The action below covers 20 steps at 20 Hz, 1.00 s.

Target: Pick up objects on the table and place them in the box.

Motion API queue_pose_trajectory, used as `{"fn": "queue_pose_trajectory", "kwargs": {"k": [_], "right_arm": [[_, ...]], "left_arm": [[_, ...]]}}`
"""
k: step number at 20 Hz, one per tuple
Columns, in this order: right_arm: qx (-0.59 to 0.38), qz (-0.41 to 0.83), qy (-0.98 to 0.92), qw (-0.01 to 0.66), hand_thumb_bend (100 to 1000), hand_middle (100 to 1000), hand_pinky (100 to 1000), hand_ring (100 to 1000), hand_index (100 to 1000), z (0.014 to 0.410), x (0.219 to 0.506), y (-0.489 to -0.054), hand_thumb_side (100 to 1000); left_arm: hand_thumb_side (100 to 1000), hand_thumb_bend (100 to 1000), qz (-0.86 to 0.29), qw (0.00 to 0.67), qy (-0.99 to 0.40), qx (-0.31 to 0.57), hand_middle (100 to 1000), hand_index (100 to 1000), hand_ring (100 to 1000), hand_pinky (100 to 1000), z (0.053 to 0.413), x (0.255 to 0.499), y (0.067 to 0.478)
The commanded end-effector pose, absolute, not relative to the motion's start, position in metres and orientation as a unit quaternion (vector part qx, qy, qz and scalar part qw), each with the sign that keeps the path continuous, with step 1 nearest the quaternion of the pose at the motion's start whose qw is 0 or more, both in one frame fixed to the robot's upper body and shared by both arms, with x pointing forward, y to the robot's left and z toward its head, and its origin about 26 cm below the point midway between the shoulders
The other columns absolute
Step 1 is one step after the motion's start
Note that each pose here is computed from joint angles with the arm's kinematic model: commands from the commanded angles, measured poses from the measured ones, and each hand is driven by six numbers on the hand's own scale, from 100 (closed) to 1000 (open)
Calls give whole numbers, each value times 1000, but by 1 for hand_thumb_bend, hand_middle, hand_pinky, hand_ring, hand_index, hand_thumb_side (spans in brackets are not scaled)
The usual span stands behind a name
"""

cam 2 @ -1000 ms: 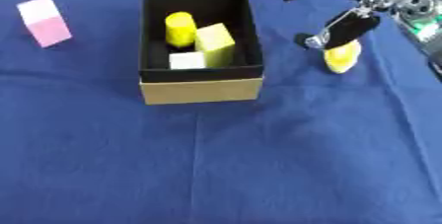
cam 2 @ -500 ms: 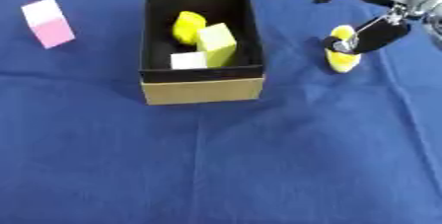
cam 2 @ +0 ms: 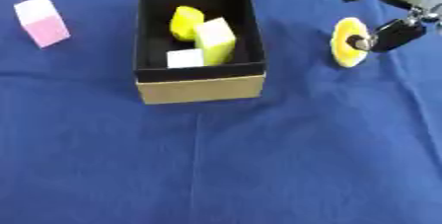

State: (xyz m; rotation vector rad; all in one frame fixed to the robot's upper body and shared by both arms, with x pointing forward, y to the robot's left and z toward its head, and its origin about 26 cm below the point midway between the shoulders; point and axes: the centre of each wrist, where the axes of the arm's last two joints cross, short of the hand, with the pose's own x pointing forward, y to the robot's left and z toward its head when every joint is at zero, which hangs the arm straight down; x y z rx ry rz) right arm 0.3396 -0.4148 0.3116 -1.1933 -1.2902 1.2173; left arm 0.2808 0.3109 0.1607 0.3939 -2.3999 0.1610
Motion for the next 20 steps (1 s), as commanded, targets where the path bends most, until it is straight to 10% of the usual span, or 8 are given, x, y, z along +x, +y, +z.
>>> {"fn": "queue_pose_trajectory", "kwargs": {"k": [1,20], "right_arm": [[-517,484,-519,479,400,808,861,893,840,323,337,-427,100],[-539,466,-509,483,412,771,861,887,865,318,345,-431,169]], "left_arm": [[640,164,58,327,-930,157,519,809,558,777,169,278,313],[656,152,66,325,-931,153,515,805,552,777,168,280,308]]}}
